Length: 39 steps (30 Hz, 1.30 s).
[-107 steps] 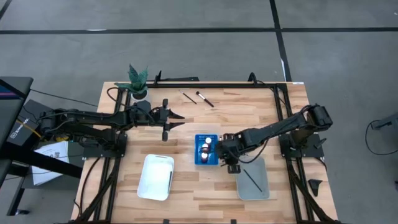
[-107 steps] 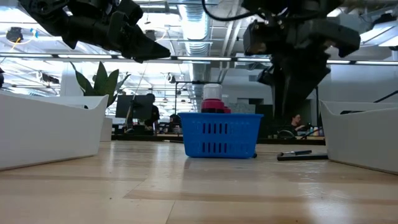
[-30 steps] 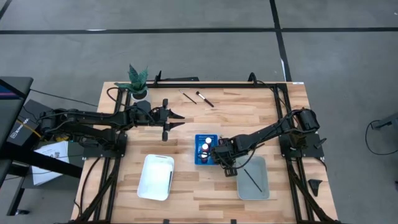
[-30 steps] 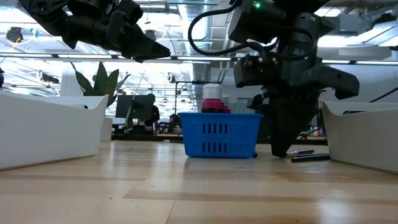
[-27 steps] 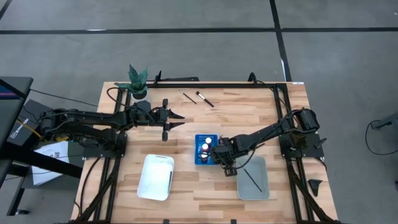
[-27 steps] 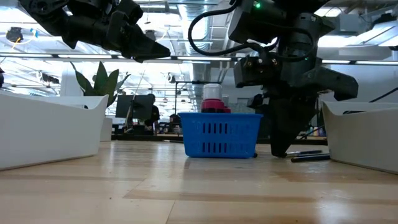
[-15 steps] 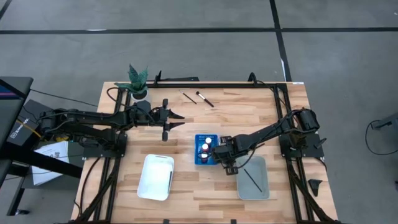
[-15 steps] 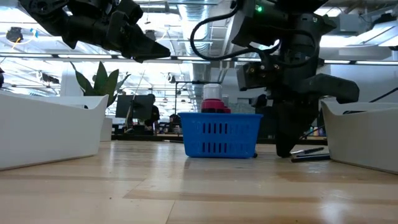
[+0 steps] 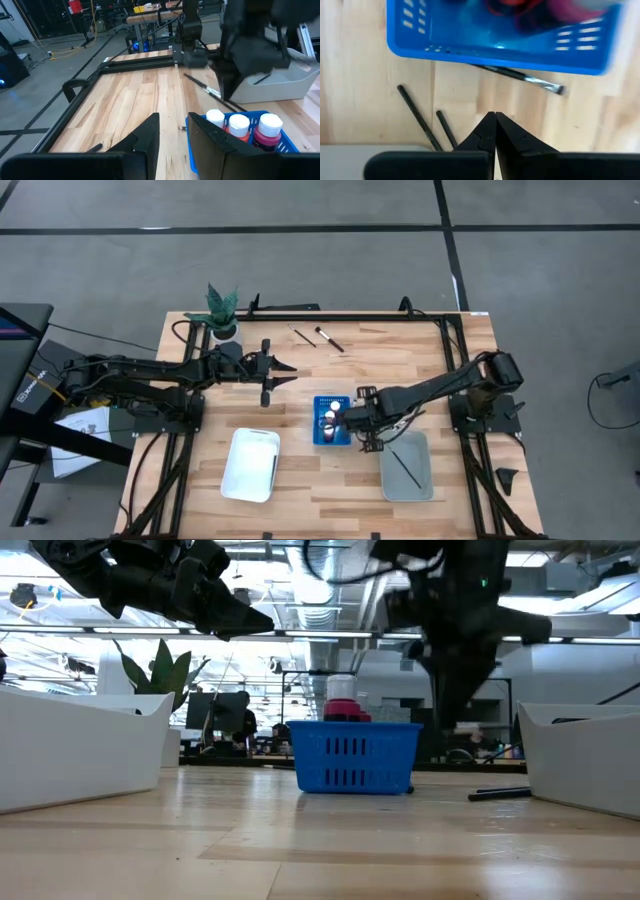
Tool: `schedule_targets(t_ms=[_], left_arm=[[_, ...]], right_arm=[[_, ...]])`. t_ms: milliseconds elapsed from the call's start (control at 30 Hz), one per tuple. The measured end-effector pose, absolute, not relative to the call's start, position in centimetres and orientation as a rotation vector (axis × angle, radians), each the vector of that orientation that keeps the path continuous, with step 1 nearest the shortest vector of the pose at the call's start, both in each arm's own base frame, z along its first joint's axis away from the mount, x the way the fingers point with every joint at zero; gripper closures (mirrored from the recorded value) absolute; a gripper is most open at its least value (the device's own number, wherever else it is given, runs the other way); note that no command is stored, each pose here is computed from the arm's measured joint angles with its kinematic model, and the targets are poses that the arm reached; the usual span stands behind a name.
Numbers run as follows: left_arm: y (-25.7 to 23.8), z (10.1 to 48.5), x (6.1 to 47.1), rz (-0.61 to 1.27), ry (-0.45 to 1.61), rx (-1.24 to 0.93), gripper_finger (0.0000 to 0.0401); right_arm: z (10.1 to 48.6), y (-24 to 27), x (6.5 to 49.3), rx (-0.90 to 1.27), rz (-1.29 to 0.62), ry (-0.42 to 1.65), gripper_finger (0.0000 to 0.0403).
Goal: Pick & Place Paint Supplies
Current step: Put the eyeshadow brush into the gray bin
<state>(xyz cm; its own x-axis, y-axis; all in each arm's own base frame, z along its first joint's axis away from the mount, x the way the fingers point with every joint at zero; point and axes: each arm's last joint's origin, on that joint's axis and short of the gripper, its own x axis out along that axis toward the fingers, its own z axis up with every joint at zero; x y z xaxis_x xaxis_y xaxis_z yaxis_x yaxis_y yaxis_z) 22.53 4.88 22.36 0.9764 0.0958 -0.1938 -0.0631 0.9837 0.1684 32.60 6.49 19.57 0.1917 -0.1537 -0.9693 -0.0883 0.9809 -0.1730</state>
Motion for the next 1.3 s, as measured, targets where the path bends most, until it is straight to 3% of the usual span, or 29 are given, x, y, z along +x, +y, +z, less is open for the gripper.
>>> schedule_targets(t_ms=[400, 600, 800, 1067, 1300], left_arm=[[4.8, 22.4, 22.5, 0.079, 0.201, 0.164, 0.0307], [4.8, 22.4, 22.5, 0.078, 0.203, 0.165, 0.0307], [4.8, 22.3, 22.5, 0.078, 0.205, 0.165, 0.0307], [4.8, 21.6, 22.3, 0.073, 0.234, 0.184, 0.0307], [4.9, 21.4, 22.2, 0.075, 0.237, 0.189, 0.0307]], right_arm=[[26.7, 3.6, 28.5, 0.002, -0.258, 1.245, 0.0403], [28.9, 3.8, 26.9, 0.258, -0.279, 1.161, 0.0403], [29.1, 5.5, 26.9, 0.495, -0.262, 1.154, 0.0403], [29.0, 7.2, 26.5, 0.823, -0.428, 1.155, 0.0403], [28.7, 9.2, 26.0, 0.981, -0.559, 1.128, 0.0403]])
